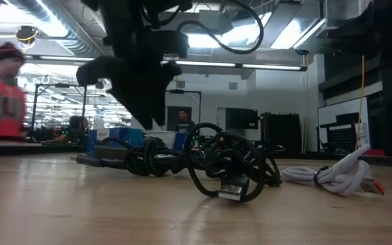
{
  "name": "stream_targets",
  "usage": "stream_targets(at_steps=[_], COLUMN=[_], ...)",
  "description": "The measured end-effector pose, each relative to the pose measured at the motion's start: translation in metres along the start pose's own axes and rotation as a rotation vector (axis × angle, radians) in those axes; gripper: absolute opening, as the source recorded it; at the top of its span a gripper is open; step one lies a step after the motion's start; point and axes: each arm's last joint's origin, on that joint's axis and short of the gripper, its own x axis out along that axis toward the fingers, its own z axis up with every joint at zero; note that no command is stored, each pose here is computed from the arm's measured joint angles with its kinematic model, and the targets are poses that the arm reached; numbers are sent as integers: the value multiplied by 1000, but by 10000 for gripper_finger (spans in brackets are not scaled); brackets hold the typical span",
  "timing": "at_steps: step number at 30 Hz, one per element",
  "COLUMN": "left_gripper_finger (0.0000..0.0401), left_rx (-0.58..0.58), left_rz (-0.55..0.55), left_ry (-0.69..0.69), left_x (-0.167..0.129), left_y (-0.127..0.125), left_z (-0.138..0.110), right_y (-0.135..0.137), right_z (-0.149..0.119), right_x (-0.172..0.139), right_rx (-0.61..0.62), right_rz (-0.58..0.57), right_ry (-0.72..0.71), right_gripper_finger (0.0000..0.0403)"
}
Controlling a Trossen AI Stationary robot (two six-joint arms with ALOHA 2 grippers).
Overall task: Pick and place USB-C Cables
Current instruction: Put the left white charger cable into the black bin
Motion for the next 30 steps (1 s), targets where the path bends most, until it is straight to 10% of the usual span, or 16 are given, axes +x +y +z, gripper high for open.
stream_targets(at_steps=[30], left_gripper_finger=[154], left_rx=[117], left_rz=[-51], left_ry=[-55], left_x=[62], left_y=[-22], left_z=[-14], right_y=[0], right_z=[-2], right_x=[0], right_rx=[-27], right_rz=[-15], right_ry=[9], right_gripper_finger=[184])
